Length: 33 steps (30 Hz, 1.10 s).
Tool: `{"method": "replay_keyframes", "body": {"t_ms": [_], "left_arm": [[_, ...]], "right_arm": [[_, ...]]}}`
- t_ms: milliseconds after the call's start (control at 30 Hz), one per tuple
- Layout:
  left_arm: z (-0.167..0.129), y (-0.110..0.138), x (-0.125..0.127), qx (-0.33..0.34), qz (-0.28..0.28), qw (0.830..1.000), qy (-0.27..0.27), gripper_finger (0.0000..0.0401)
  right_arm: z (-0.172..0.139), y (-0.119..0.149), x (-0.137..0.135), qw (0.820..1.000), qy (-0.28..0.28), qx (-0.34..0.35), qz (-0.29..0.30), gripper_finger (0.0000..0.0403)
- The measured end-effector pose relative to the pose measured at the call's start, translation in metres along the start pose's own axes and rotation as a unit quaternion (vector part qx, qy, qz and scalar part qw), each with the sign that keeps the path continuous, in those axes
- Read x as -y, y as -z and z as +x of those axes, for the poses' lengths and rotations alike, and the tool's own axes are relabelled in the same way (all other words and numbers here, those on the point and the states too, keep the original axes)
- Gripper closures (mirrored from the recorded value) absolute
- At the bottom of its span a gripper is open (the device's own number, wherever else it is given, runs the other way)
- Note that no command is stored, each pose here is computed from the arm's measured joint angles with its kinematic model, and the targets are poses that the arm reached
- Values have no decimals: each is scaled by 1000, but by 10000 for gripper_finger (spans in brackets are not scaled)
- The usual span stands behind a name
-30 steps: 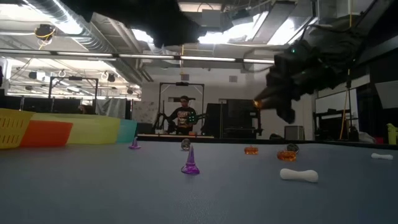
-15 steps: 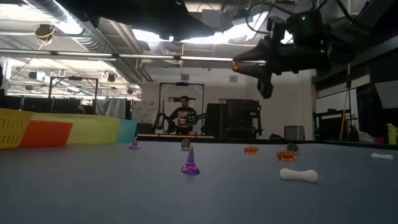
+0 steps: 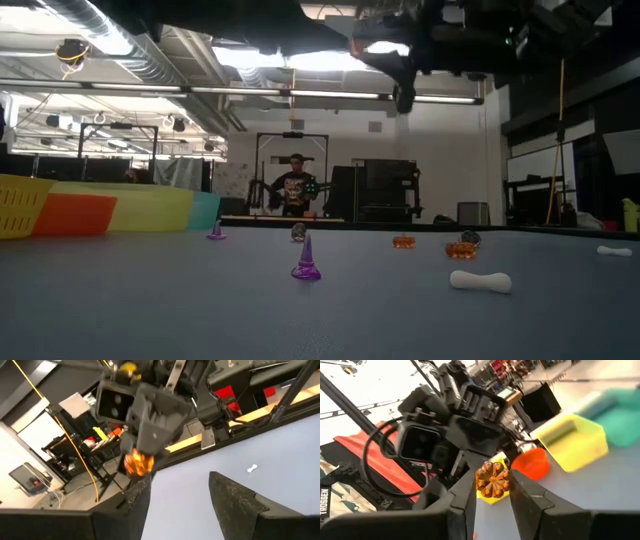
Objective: Sort Halloween decoration
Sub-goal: Put the top right orange pumpkin toy into the orange bin
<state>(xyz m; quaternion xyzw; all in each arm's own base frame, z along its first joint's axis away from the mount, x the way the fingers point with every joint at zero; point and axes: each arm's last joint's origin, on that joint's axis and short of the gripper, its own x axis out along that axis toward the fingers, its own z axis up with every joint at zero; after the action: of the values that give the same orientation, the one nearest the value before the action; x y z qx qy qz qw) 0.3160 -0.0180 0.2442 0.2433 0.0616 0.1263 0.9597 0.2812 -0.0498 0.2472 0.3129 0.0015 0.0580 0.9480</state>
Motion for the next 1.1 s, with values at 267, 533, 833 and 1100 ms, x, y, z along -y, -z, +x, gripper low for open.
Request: {"method": "replay_keyframes", "body": {"t_ms": [267,533,833,1100], "left_arm": [[0,-8,-4,37,7,999,-21,217],[-1,-10,-5,48,31,998,-29,217],[0,-10,-6,48,31,998,-30,217],[0,-10,-6,48,31,998,-30,217]], "right_arm": [[9,-1,-15,1000,-4,1,-14,306],[10,1,-15,1000,9,5,-12,306],[11,1,-17,1000,13,14,11,306],[14,9,-26,999,26,24,15,306]]}}
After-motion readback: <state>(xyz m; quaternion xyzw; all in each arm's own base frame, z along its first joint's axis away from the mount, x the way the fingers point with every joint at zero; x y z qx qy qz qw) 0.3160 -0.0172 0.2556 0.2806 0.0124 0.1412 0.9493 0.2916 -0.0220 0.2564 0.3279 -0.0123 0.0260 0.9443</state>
